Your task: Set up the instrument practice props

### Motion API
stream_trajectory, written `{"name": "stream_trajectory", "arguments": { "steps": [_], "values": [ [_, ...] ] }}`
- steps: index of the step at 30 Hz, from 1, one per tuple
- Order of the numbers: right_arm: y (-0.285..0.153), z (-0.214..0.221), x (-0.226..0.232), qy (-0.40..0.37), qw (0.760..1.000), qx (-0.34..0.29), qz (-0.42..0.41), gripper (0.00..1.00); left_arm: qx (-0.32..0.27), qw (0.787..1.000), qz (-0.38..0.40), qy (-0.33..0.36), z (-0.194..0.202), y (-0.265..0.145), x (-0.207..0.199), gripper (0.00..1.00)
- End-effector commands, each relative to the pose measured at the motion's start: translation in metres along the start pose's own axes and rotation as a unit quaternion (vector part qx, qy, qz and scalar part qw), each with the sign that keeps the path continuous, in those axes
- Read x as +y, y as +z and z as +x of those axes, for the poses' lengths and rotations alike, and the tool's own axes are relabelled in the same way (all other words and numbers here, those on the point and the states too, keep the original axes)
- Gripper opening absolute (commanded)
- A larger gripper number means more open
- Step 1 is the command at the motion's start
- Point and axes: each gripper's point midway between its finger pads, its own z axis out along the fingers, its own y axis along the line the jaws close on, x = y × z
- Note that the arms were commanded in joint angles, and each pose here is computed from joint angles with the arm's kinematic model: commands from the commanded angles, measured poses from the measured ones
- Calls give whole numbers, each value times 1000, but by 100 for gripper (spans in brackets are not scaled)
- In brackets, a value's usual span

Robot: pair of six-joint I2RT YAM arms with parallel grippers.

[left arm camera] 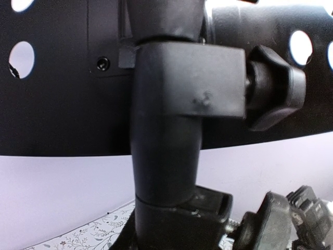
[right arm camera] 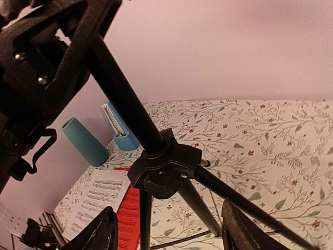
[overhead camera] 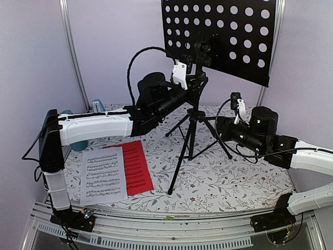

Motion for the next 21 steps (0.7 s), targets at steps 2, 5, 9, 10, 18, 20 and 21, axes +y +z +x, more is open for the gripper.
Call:
{"name": "stream_trajectory", "arguments": {
  "steps": [2, 5, 9, 10, 18, 20, 21],
  "values": [
    [-16, -10, 2, -70, 996, -7, -50, 77, -60, 998, 29, -12, -51, -10, -17, 12],
    [-17, -11, -6, -100, 994, -6, -46, 85, -60, 998, 33, -16, -52, -12, -18, 23],
    [-13, -15, -16, -109, 992, 1, -61, 89, -54, 998, 36, -21, -52, -15, -18, 45],
    [-11, -16, -17, -108, 992, 4, -69, 91, -51, 998, 36, -22, -51, -16, -18, 51],
    [3, -6, -23, -115, 984, 35, -128, 100, -16, 999, 42, -28, -40, -32, -18, 83],
    [5, 1, -27, -121, 982, 44, -139, 100, -3, 999, 43, -34, -33, -39, -17, 90],
    [7, 3, -30, -123, 981, 48, -144, 99, 4, 998, 42, -38, -30, -42, -17, 93]
  ]
}}
